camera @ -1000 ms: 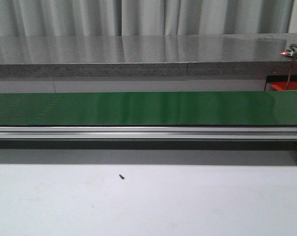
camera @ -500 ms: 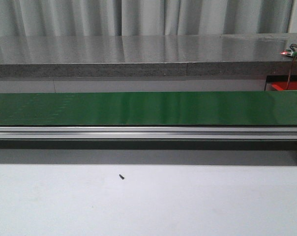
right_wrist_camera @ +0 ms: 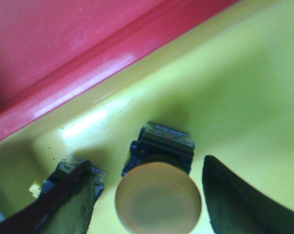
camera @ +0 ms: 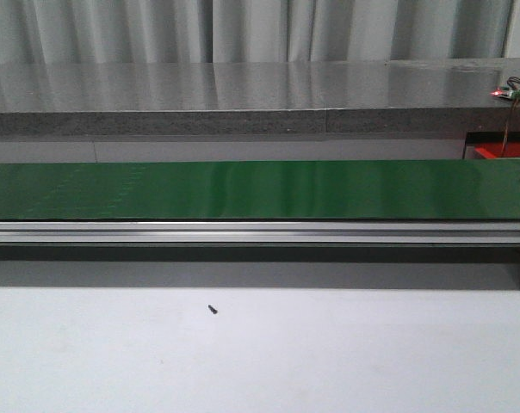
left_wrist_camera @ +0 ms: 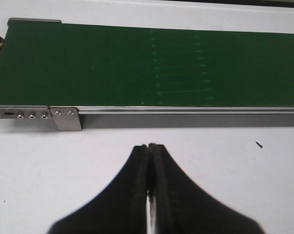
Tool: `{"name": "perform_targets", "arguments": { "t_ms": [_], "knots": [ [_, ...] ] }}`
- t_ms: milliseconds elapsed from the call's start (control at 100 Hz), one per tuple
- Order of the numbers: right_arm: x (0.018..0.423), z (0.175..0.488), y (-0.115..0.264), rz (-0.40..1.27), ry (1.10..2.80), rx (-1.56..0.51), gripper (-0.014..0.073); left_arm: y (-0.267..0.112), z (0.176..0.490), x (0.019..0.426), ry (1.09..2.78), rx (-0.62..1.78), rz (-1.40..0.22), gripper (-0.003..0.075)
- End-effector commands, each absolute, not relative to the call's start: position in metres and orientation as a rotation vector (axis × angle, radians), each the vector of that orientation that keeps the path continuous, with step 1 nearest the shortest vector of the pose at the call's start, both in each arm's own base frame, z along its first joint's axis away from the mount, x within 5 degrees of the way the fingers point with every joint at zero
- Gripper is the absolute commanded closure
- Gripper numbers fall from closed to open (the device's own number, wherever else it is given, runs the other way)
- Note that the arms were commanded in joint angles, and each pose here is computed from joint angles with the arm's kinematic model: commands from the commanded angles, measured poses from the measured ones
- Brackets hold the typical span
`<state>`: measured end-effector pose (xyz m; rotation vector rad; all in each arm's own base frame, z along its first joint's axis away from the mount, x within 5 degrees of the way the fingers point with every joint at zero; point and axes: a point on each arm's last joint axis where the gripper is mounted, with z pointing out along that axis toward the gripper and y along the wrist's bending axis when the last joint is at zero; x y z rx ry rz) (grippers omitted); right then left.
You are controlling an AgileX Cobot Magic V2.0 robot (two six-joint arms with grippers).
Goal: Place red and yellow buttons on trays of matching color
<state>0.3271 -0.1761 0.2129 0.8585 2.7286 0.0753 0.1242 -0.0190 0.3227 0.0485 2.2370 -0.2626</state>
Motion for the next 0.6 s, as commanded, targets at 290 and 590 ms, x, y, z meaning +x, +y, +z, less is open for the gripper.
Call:
{"name": "perform_targets", "arguments": {
  "t_ms": [290,590],
  "knots": [
    [0.303,0.304,-0.156,0.054,2.500,0.775,0.0119,-0.020,0.336,0.127,2.143,0.033,-0.278,0.0740],
    [0.301,0.342,-0.083,0.112,2.497,0.486,0.0444,-0.020,0.336,0.127,2.147,0.034,-0.278,0.0740]
  ]
}}
